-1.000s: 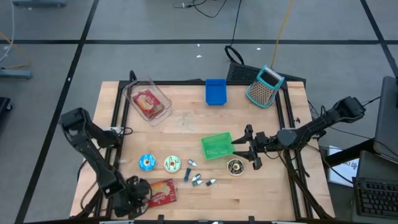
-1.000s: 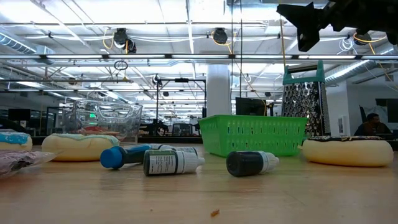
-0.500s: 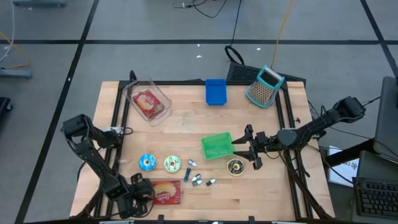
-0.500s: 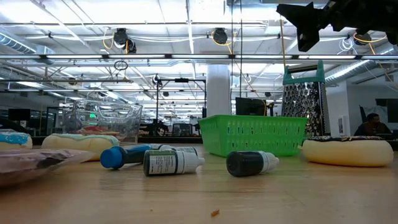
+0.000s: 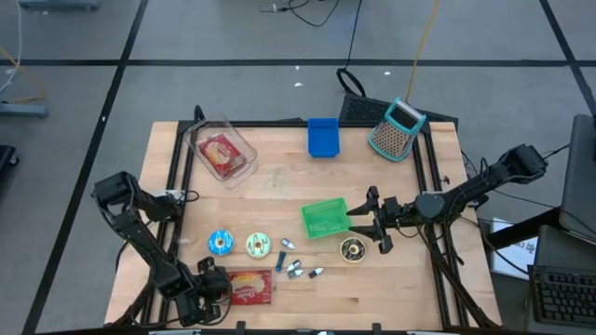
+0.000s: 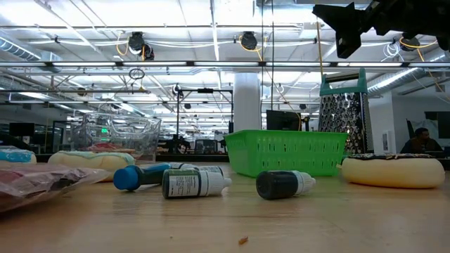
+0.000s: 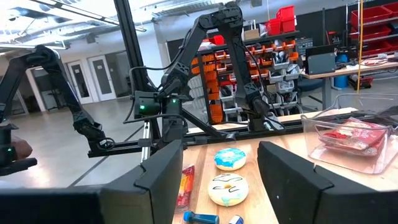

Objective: Pick & Place Food Item
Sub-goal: Put the red popcorn bag into the transparent bin

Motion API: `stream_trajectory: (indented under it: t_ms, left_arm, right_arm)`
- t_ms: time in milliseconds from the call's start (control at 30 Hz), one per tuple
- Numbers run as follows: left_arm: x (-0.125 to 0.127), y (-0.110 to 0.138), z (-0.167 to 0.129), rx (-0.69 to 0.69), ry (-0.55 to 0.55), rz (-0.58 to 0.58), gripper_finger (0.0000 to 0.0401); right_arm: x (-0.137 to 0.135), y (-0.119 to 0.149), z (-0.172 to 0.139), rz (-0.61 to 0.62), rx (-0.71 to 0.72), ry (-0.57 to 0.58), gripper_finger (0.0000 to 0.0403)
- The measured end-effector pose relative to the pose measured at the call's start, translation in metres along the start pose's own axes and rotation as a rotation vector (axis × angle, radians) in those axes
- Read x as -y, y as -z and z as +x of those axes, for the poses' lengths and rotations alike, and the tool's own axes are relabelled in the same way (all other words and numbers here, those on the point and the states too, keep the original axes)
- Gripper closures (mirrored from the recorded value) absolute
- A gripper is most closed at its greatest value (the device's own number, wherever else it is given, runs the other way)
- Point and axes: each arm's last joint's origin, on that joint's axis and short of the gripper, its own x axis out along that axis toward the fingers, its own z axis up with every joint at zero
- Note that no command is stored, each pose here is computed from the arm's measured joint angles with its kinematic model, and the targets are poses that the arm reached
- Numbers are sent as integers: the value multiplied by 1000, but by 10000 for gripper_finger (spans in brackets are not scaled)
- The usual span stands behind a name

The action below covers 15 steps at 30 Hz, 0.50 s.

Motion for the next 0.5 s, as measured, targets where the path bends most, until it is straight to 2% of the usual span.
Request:
stream_trajectory:
  t_ms: [233, 500]
  left_arm:
    - [3, -2, -4, -4, -27, 14, 399]
    - [15, -17, -33, 45, -65, 42, 400]
  right_arm:
    - [0, 0, 0, 0, 0, 1, 206]
    - [0, 0, 0, 0, 0, 3, 206]
